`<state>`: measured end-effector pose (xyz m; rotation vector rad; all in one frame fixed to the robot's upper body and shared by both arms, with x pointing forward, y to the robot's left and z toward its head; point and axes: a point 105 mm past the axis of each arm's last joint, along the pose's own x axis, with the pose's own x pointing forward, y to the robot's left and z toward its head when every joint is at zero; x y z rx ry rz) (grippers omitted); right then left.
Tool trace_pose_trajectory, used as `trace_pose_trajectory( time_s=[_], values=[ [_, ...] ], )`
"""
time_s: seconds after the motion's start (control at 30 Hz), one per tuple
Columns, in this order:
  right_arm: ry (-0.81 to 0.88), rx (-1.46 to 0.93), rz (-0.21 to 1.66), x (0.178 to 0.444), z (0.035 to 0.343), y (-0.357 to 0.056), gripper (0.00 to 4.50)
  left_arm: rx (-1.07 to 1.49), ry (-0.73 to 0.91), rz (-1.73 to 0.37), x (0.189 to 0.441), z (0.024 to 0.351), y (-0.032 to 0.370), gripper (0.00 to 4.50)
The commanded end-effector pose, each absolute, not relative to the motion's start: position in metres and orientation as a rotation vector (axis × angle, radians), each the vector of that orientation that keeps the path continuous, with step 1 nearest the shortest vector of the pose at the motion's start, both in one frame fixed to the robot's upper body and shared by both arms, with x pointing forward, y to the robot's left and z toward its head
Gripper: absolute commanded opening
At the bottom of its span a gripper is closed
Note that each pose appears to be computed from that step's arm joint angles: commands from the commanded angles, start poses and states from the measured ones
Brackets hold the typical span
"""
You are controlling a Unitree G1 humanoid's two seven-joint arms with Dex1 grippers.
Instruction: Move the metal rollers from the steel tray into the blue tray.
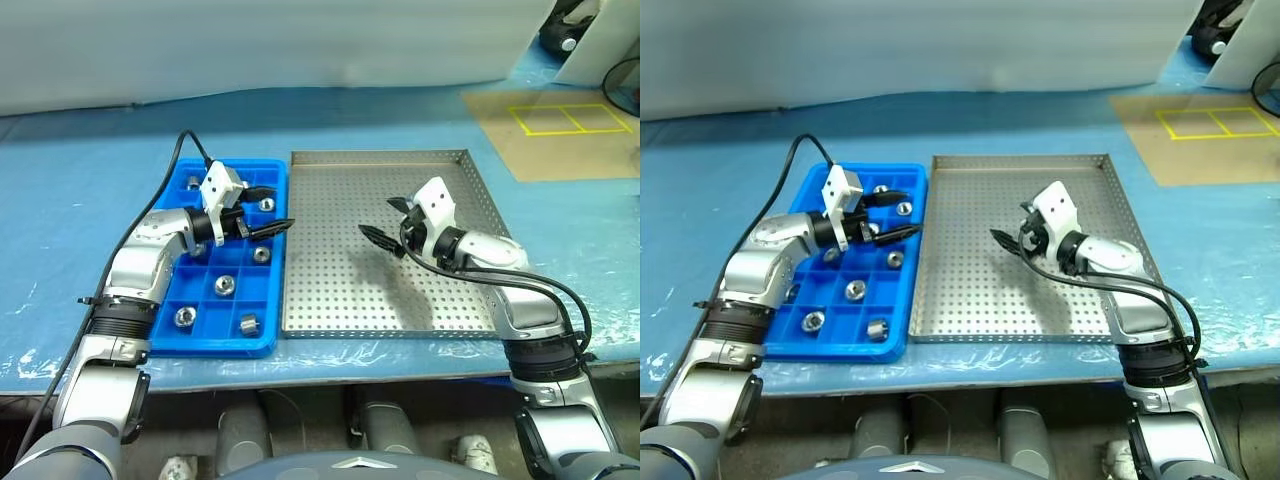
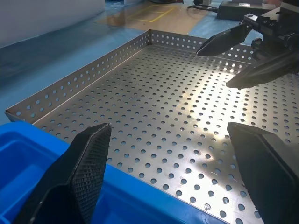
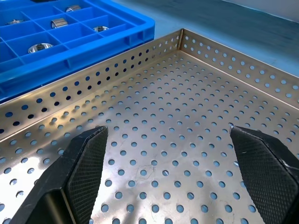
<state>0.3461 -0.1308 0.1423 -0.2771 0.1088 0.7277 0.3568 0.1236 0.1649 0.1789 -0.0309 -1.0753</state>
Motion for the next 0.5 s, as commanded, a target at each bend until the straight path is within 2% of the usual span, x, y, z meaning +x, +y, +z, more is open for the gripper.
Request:
trace_pose_trajectory(
  time_s=[0.03, 0.5],
  values=[
    [0.047, -0.282, 0.746, 0.3431, 0.1546, -0.1231, 4.33, 0.196, -0.077, -1.084, 0.358, 0.1808, 0.124, 4.24],
    [0.038, -0.287, 0.756, 0.3461, 0.1544, -0.1174, 4.33, 0.206, -0.083, -1.081, 0.3604, 0.1839, 0.1258, 4.24]
  ],
)
